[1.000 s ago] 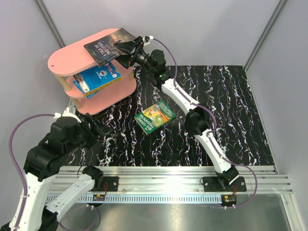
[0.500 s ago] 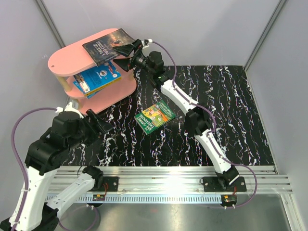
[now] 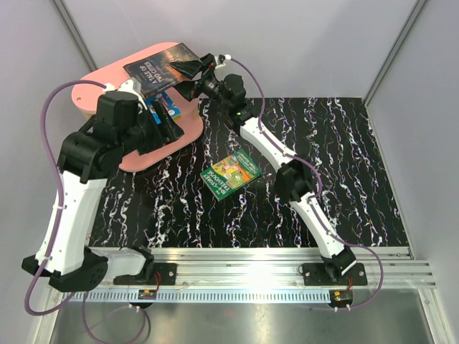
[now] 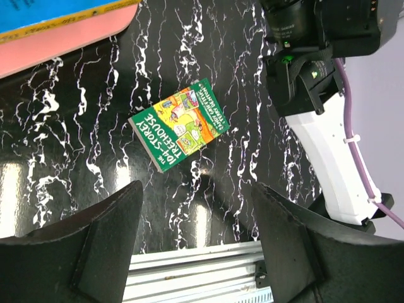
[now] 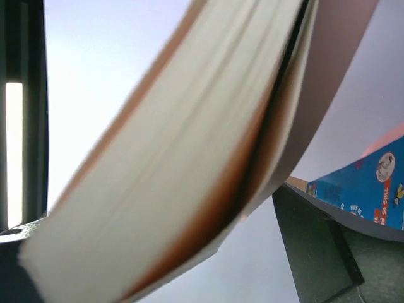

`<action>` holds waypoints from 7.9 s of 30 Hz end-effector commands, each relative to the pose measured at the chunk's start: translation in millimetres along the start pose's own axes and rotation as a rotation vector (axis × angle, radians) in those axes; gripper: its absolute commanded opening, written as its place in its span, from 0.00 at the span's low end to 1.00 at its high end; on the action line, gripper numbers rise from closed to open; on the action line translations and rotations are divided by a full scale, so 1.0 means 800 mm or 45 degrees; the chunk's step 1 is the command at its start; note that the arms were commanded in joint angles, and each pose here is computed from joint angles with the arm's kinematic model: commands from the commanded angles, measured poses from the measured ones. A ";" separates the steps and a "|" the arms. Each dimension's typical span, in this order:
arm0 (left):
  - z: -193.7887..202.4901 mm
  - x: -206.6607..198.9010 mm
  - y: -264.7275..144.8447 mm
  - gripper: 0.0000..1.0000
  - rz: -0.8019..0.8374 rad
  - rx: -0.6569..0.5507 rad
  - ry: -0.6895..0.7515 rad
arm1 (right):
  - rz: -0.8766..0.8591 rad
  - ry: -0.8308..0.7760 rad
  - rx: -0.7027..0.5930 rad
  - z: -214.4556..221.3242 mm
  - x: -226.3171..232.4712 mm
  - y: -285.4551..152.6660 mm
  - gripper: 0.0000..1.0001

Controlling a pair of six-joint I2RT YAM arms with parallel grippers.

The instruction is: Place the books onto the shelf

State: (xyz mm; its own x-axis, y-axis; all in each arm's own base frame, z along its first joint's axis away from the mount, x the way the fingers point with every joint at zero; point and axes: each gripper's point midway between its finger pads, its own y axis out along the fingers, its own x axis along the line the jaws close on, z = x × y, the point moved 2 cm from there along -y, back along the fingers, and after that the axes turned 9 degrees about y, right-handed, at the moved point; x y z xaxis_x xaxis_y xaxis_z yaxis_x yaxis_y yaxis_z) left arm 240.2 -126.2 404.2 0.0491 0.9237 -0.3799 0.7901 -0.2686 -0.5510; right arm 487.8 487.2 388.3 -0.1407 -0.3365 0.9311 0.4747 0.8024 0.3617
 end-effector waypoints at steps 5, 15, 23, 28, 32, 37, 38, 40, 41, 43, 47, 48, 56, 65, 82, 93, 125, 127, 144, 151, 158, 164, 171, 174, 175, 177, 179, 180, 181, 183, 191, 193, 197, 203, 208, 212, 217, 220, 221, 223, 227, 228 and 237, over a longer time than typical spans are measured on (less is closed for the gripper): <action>0.000 -0.002 -0.003 0.71 0.057 -0.038 0.036 | -0.261 -0.098 0.102 0.009 0.074 -0.016 1.00; -0.025 -0.013 0.027 0.71 0.050 -0.050 0.072 | -0.222 -0.080 0.152 -0.010 0.068 -0.042 1.00; -0.065 -0.026 0.060 0.70 0.051 -0.088 0.075 | -0.233 -0.095 0.135 -0.021 0.082 -0.040 1.00; -0.073 -0.026 0.061 0.70 0.053 -0.091 0.069 | -0.236 -0.103 0.115 -0.029 0.086 -0.041 0.45; -0.055 -0.011 0.062 0.69 0.025 -0.064 0.057 | -0.231 -0.106 0.116 -0.030 0.088 -0.041 0.15; -0.038 0.002 0.061 0.69 0.006 -0.051 0.019 | -0.220 -0.102 0.084 -0.030 0.091 -0.035 0.08; -0.036 0.003 0.056 0.69 0.006 -0.055 0.014 | -0.224 -0.108 0.075 -0.031 0.094 -0.034 0.08; -0.026 0.007 0.060 0.69 0.008 -0.028 0.010 | -0.230 -0.110 0.045 -0.030 0.101 -0.027 0.06; -0.025 0.008 0.056 0.69 0.008 -0.032 0.009 | -0.236 -0.115 0.034 -0.029 0.107 -0.026 0.06; -0.020 0.014 0.055 0.69 -0.016 -0.023 0.011 | -0.237 -0.118 0.004 -0.023 0.116 -0.021 0.01; -0.010 0.025 0.045 0.69 -0.034 -0.021 0.005 | -0.236 -0.134 -0.045 -0.011 0.137 -0.015 0.00; -0.007 0.026 0.043 0.69 -0.032 -0.020 0.001 | -0.229 -0.154 -0.064 -0.009 0.144 -0.014 0.00; 0.046 0.047 0.023 0.69 -0.020 0.026 -0.067 | -0.104 -0.379 -0.188 0.041 0.157 0.004 0.86; 0.040 0.049 0.003 0.70 -0.016 0.002 -0.006 | -0.081 -0.440 -0.174 0.061 0.156 0.006 1.00; 0.017 0.039 0.024 0.70 0.062 0.006 0.039 | 0.178 -0.452 0.031 0.077 0.125 -0.034 1.00; -0.034 0.031 0.080 0.69 0.074 -0.040 0.016 | 0.206 -0.472 0.002 0.049 0.136 -0.044 1.00; -0.165 0.060 0.277 0.63 -0.051 -0.135 -0.380 | 0.324 -0.394 0.247 0.053 0.115 -0.091 1.00; -0.163 0.059 0.289 0.63 -0.037 -0.123 -0.437 | 0.346 -0.402 0.269 0.055 0.114 -0.100 1.00; -0.196 -0.039 0.341 0.98 0.423 -0.199 -0.578 | 0.707 -0.560 0.173 0.049 0.108 -0.274 1.00; -0.201 -0.070 0.264 0.99 0.586 -0.245 -0.529 | 0.977 -0.439 0.003 0.020 0.045 -0.390 1.00; -0.185 -0.098 0.200 0.99 0.739 -0.196 -0.478 | 1.080 -0.375 -0.009 0.021 0.012 -0.419 1.00; -0.161 -0.097 0.149 0.99 0.698 -0.199 -0.254 | 1.273 -0.297 -0.049 0.004 -0.037 -0.440 1.00; -0.046 -0.049 0.154 0.99 0.434 0.003 -0.048 | 1.608 -0.107 -0.031 0.000 -0.112 -0.489 1.00; 0.021 -0.029 0.176 0.99 0.342 0.145 -0.001 | 1.647 -0.062 -0.022 0.001 -0.137 -0.501 1.00; 0.037 -0.023 0.184 0.99 0.314 0.182 0.001 | 1.660 -0.060 -0.025 0.000 -0.143 -0.505 1.00; 0.082 -0.012 0.203 0.99 0.267 0.298 0.012 | 1.679 -0.070 -0.032 -0.003 -0.153 -0.510 1.00; 0.112 -0.006 0.226 0.99 0.220 0.365 0.043 | 1.698 -0.069 -0.032 -0.007 -0.165 -0.513 1.00; 0.130 0.001 0.236 0.99 0.190 0.413 0.045 | 1.691 -0.079 -0.031 -0.011 -0.169 -0.509 1.00; 0.146 0.008 0.252 0.99 0.158 0.456 0.046 | 1.712 -0.067 -0.026 -0.014 -0.179 -0.511 1.00; 0.166 0.022 0.270 0.99 0.094 0.506 0.041 | 1.705 -0.112 -0.019 -0.029 -0.181 -0.501 1.00; 0.238 0.060 0.310 0.99 -0.077 0.684 -0.060 | 1.696 -0.163 -0.033 -0.113 -0.214 -0.477 1.00; 0.249 0.061 0.310 0.99 -0.094 0.699 -0.073 | 1.680 -0.136 -0.025 -0.128 -0.229 -0.472 1.00; 0.284 0.071 0.307 0.99 -0.155 0.745 -0.077 | 1.626 -0.069 0.016 -0.139 -0.258 -0.460 1.00; 0.328 0.091 0.324 0.99 -0.251 0.801 -0.126 | 1.498 0.023 0.068 -0.125 -0.291 -0.446 1.00; 0.347 0.095 0.349 0.99 -0.256 0.781 -0.201 | 1.520 0.051 0.170 -0.083 -0.312 -0.451 1.00; 0.354 0.093 0.368 0.99 -0.246 0.760 -0.242 | 1.536 0.083 0.263 -0.036 -0.322 -0.457 1.00; 0.336 0.073 0.373 0.99 -0.181 0.707 -0.269 | 1.586 0.099 0.395 0.027 -0.332 -0.468 1.00; 0.308 0.056 0.361 0.99 -0.144 0.634 -0.253 | 1.599 0.116 0.419 0.048 -0.335 -0.474 1.00; 0.298 0.050 0.357 0.99 -0.130 0.610 -0.250 | 1.608 0.131 0.419 0.052 -0.336 -0.479 1.00; 0.277 0.040 0.344 0.99 -0.100 0.550 -0.245 | 1.605 0.128 0.425 0.055 -0.333 -0.480 1.00; 0.246 0.025 0.324 0.91 -0.047 0.469 -0.242 | 1.609 0.124 0.436 0.059 -0.328 -0.486 1.00; 0.236 0.021 0.316 0.88 -0.026 0.441 -0.243 | 1.606 0.121 0.439 0.063 -0.324 -0.488 1.00; 0.222 0.010 0.293 0.68 0.043 0.401 -0.265 | 1.453 0.176 0.451 0.101 -0.292 -0.492 0.54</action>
State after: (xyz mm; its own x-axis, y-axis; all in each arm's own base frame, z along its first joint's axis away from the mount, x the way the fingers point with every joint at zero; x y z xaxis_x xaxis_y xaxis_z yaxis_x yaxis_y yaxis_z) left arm 297.8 -187.9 101.0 -0.1923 0.9269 -0.3224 0.4623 -0.2042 -0.8629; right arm 325.0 272.2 40.8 0.2435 0.6155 0.7495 0.1772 0.7316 -0.6583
